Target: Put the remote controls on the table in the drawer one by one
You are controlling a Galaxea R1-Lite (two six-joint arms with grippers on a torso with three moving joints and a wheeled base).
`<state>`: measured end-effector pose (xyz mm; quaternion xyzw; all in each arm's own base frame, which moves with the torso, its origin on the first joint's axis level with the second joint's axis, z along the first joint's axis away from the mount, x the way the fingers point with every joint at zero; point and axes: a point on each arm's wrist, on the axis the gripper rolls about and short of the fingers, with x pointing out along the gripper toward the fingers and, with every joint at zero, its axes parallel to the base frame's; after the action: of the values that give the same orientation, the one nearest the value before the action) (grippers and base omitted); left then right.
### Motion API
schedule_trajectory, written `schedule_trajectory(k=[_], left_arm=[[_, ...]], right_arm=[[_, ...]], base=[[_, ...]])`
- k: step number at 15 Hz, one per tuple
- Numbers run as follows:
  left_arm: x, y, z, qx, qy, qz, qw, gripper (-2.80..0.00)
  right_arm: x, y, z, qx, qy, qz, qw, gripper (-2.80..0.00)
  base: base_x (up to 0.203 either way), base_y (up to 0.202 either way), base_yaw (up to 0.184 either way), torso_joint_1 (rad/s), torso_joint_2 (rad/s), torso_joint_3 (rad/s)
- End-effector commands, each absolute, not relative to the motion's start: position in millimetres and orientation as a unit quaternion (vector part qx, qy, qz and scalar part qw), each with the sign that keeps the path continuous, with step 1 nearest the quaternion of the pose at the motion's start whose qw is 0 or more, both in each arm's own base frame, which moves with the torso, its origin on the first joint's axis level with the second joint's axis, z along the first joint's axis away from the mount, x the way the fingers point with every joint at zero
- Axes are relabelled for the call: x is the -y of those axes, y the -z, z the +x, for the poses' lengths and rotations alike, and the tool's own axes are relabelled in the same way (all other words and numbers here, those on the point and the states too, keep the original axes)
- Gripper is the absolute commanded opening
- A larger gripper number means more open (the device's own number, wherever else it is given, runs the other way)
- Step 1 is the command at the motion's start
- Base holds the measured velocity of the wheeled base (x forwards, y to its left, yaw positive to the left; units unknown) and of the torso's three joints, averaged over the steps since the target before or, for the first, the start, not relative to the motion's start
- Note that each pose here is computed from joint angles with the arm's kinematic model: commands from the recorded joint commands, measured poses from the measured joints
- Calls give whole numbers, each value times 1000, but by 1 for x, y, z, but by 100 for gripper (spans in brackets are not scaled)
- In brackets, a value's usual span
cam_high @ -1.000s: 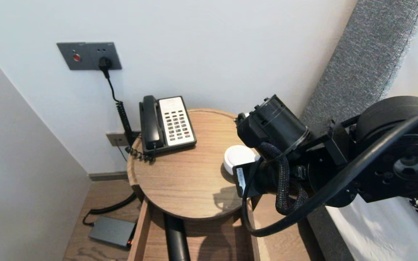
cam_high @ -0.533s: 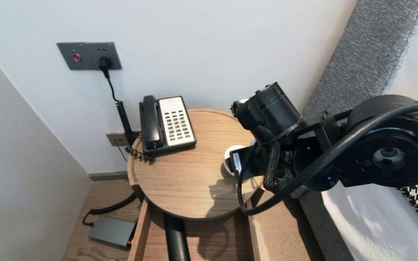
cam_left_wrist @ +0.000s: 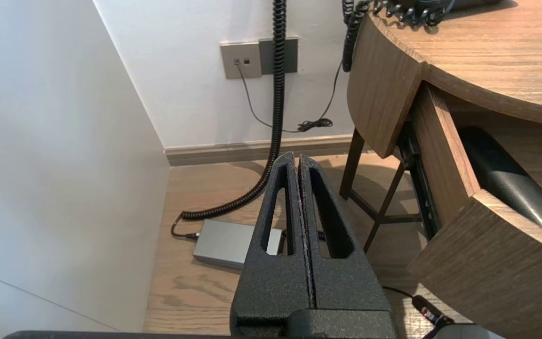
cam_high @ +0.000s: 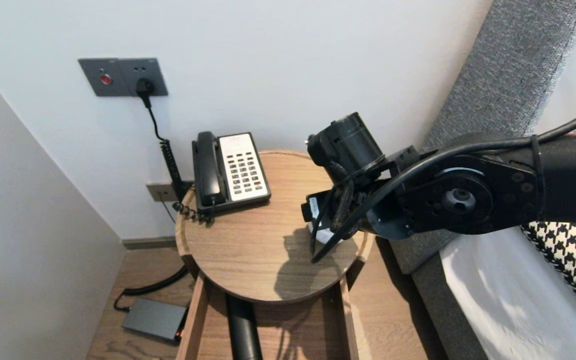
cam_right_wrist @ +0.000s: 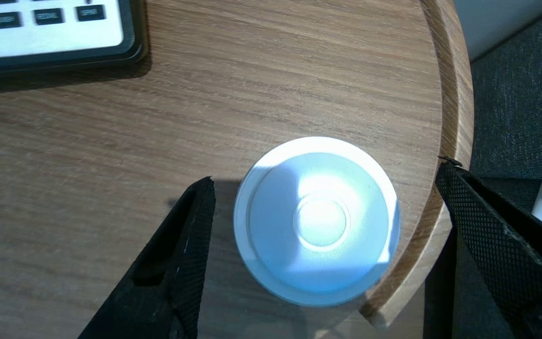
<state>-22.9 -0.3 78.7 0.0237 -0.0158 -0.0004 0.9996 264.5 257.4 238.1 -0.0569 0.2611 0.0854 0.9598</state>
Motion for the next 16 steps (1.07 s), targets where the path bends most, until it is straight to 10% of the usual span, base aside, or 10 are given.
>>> schedule_trajectory(k=[1, 16], left_arm=[[0, -75, -22, 11, 0, 24, 1000, -280], [0, -75, -22, 11, 1, 24, 1000, -280]], right_arm=[[-264, -226, 278, -271, -76, -63, 958, 0], [-271, -209, 293, -290, -50, -16, 956, 0]], base=[[0, 0, 0, 0, 0, 0], [0, 0, 0, 0, 0, 0]])
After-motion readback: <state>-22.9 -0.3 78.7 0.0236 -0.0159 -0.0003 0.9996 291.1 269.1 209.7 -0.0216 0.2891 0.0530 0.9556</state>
